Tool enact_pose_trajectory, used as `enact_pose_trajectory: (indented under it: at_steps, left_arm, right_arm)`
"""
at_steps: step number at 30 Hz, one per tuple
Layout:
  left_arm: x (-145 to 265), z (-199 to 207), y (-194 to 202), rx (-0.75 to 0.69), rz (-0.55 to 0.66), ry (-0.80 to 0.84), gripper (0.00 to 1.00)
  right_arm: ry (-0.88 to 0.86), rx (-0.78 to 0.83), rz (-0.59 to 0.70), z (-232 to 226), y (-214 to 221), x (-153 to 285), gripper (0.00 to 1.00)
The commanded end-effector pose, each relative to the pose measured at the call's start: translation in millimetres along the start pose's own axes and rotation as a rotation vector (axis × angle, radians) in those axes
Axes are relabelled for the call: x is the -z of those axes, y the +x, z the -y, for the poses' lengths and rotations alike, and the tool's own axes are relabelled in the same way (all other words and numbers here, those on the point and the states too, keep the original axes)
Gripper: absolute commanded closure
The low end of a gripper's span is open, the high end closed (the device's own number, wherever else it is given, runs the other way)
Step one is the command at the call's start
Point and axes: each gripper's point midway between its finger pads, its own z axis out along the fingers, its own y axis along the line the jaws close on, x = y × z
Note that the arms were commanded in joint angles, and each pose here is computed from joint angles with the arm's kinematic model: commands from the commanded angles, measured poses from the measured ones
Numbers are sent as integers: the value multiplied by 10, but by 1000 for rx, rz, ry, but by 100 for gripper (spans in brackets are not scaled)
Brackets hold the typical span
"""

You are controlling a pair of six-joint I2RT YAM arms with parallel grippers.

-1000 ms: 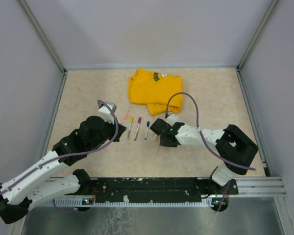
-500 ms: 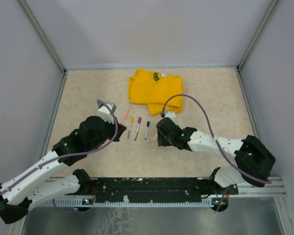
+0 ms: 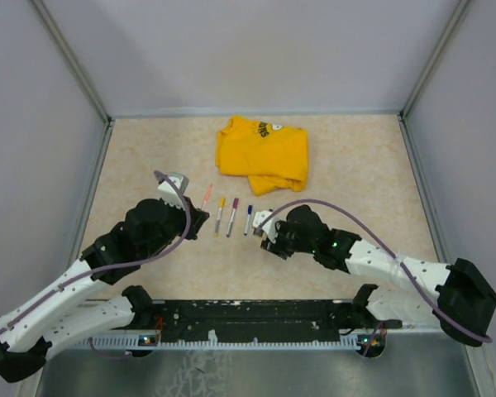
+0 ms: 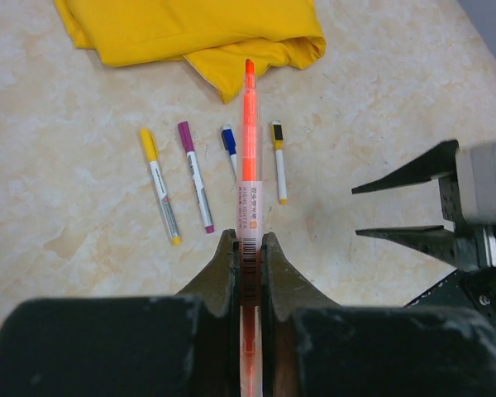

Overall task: Insert the pens into the pen caps
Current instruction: Insert the pen cap onto the pen.

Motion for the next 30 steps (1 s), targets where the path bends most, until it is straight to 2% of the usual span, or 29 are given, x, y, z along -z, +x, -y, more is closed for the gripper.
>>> enact_pose_trajectory:
  at_steps: [1,4,11,18,22,30]
  left_arm:
    - [36,-33,-18,17,11,-14,100]
    - [58,-47,-20,24,14,-19,100]
    - [110,-70,-29,39,32,-19,100]
    - [150,-101,-34,37,36,-28,100]
    - [165,-126,-22,41,40,-35,100]
    - [161,-145,-11,38,39,-45,100]
  right_arm:
    - [-305,530,112,-364,-131,124,55]
    - [-420,604,26,-438,2,141,54]
    - [-557,625,-181,-422,271,18,55]
    - [-581,678,-203,-259,247,-192,56]
    - [-651,692,-204,-216,258,-245,49]
    - [-638,725,-210,-112,250,-473,50]
